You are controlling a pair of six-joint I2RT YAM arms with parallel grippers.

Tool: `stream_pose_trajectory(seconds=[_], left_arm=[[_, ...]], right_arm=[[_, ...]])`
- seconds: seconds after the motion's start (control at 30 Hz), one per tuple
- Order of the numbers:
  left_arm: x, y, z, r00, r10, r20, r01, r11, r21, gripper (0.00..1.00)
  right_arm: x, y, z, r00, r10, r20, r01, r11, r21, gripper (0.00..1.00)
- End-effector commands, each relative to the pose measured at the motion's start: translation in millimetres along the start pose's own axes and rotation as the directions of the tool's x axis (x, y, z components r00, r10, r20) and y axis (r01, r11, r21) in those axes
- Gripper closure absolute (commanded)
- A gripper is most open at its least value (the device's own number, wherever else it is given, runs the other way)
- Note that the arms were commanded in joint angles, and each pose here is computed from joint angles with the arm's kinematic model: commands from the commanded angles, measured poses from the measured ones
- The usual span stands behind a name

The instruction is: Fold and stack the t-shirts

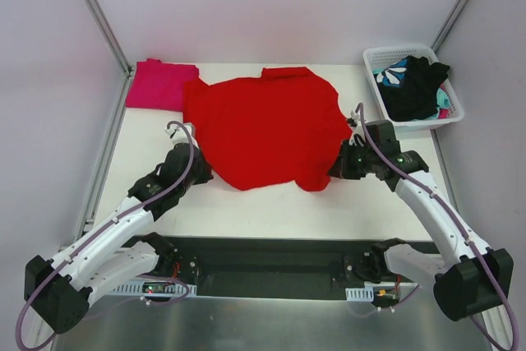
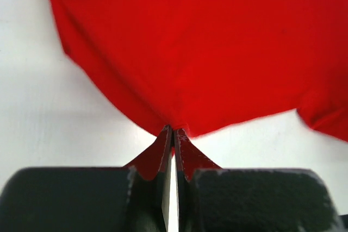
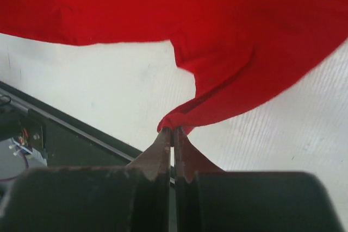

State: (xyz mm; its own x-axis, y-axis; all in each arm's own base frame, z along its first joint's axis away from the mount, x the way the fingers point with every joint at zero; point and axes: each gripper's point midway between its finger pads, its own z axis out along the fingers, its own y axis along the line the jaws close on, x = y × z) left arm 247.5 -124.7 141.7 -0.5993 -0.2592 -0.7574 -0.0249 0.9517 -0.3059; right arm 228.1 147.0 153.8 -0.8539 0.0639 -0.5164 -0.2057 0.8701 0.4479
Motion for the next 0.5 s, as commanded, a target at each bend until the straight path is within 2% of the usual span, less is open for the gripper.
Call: stream_pose_trajectory(seconds=[0.0,0.23,0.47], left_arm=[[7,-2,-10,0.995,-0.096,-0.028,0.096,0.995,-0.016,1.0],[26,-1,-14,0.99,-0.097,-0.098,0.096,0.995,-0.017,1.0],[32,11,-27,0.989,-0.101,-0.112,0.097,0.995,-0.037,1.0]], right_arm=[[17,8,1,0.998,0.006,-0.065,-0.007,1.0,-0.01,0.99],[33,19,10,0.988,-0.023,-0.149,0.021,1.0,-0.021,0.99],[51,15,8,0.982,-0.043,-0.185,0.045,0.999,0.007,0.99]])
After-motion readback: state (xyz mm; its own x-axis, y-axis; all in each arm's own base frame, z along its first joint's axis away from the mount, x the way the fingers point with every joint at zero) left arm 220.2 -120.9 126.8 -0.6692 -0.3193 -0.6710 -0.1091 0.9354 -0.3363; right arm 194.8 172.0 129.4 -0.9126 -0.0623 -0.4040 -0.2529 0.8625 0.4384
